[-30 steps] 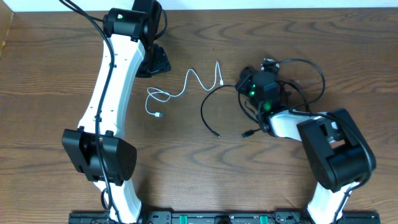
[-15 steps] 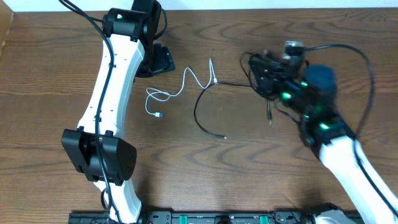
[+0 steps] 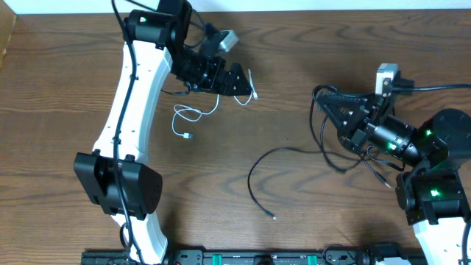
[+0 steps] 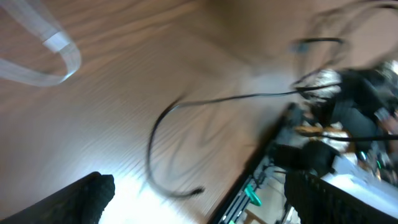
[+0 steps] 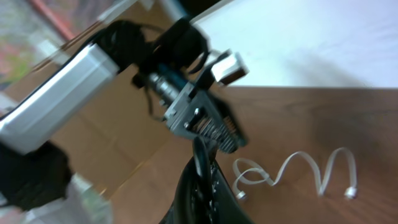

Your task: Untangle cables

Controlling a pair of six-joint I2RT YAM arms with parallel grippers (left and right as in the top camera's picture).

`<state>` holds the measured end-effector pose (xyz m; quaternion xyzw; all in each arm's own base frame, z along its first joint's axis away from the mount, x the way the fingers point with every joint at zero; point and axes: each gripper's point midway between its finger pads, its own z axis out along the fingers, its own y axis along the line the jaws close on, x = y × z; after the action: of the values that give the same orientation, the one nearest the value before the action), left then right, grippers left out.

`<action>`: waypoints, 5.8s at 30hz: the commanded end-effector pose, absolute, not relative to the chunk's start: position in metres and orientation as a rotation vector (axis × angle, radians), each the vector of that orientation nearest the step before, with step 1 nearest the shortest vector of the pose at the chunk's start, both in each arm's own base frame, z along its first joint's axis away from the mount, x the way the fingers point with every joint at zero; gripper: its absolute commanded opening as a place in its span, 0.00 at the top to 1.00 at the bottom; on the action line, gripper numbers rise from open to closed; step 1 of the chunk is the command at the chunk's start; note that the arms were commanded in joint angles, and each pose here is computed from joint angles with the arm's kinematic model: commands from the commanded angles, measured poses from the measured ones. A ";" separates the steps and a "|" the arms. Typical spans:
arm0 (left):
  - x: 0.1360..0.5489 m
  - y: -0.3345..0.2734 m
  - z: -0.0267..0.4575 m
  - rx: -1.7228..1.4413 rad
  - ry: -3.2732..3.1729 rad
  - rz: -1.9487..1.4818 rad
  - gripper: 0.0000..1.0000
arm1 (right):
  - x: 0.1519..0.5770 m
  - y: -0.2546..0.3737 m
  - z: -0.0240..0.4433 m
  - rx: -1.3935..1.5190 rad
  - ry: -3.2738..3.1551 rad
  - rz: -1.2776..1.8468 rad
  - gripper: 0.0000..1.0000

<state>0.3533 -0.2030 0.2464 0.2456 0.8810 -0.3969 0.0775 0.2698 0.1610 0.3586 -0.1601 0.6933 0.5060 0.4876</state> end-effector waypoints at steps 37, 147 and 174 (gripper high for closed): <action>0.337 -0.302 0.252 1.039 2.285 -1.486 0.05 | 0.200 0.185 0.400 -0.798 1.503 1.491 0.99; 0.438 -0.297 0.148 -0.147 2.815 -1.146 0.92 | 0.365 -0.165 0.283 0.397 1.619 0.813 0.83; 0.413 -0.315 0.180 -0.274 2.857 -1.464 0.92 | 0.374 0.078 0.156 0.082 2.269 0.968 0.68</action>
<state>0.4212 -0.3172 0.1679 -0.1392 0.8836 -0.4435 -0.0565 0.3645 0.0848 0.1672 0.0374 0.8445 0.4382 0.3057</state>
